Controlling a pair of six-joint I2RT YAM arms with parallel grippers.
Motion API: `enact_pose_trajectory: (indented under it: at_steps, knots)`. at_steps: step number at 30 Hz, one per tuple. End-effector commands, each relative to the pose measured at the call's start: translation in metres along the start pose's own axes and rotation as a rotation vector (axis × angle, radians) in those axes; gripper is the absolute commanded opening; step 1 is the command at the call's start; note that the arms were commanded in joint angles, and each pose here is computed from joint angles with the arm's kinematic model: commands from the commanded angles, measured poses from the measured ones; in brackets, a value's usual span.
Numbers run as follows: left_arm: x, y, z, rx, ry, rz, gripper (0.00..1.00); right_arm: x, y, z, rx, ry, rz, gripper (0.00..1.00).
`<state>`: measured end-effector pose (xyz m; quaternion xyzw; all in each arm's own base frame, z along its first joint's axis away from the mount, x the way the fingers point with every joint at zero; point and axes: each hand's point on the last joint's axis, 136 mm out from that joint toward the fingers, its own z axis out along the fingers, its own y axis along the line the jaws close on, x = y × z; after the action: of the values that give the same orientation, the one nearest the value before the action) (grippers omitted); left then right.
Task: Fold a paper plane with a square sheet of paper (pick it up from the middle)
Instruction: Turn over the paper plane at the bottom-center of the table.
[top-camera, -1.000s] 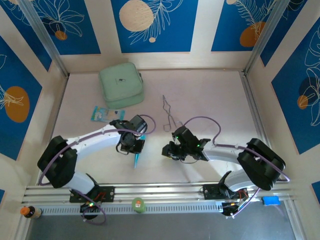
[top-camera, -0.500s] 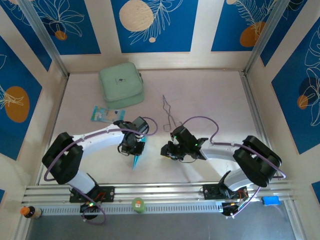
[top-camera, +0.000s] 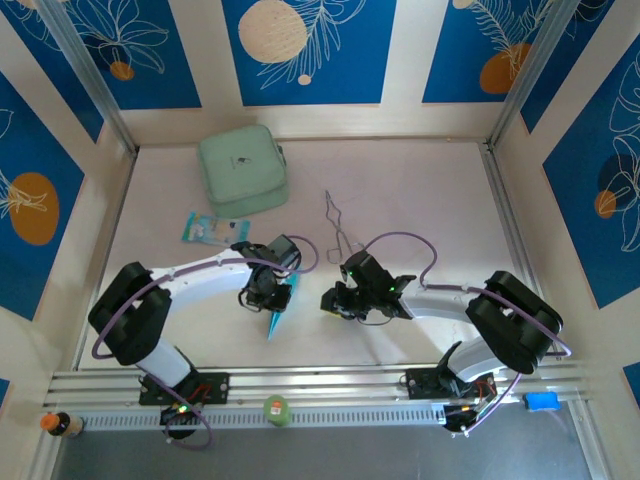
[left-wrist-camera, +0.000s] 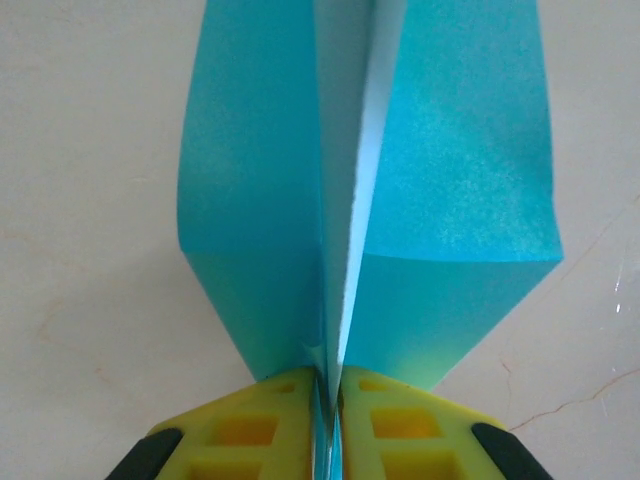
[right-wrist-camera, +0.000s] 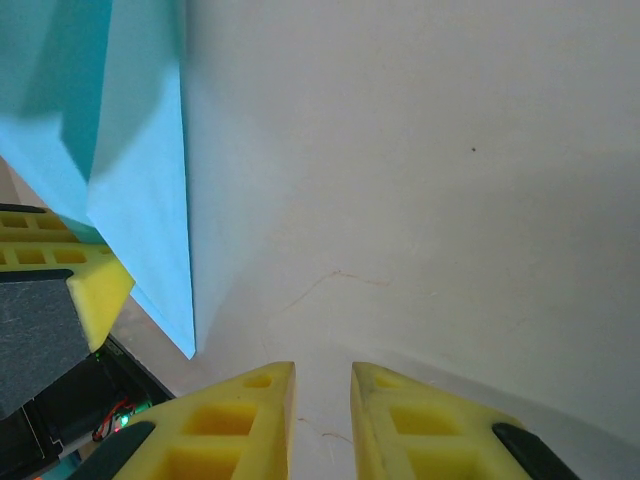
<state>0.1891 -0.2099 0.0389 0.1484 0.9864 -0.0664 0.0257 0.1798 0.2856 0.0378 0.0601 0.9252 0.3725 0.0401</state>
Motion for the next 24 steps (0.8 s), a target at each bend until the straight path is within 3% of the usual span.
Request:
enact_pose_trajectory:
  at_steps: [1, 24]
  knots:
    - [0.004, 0.001, 0.006, -0.017, 0.012, 0.003, 0.13, 0.002, 0.008, 0.001, -0.013, 0.026, -0.013, 0.21]
    - [0.004, 0.000, 0.019, -0.054, 0.005, 0.017, 0.18, 0.002, 0.008, 0.000, -0.013, 0.025, -0.015, 0.22]
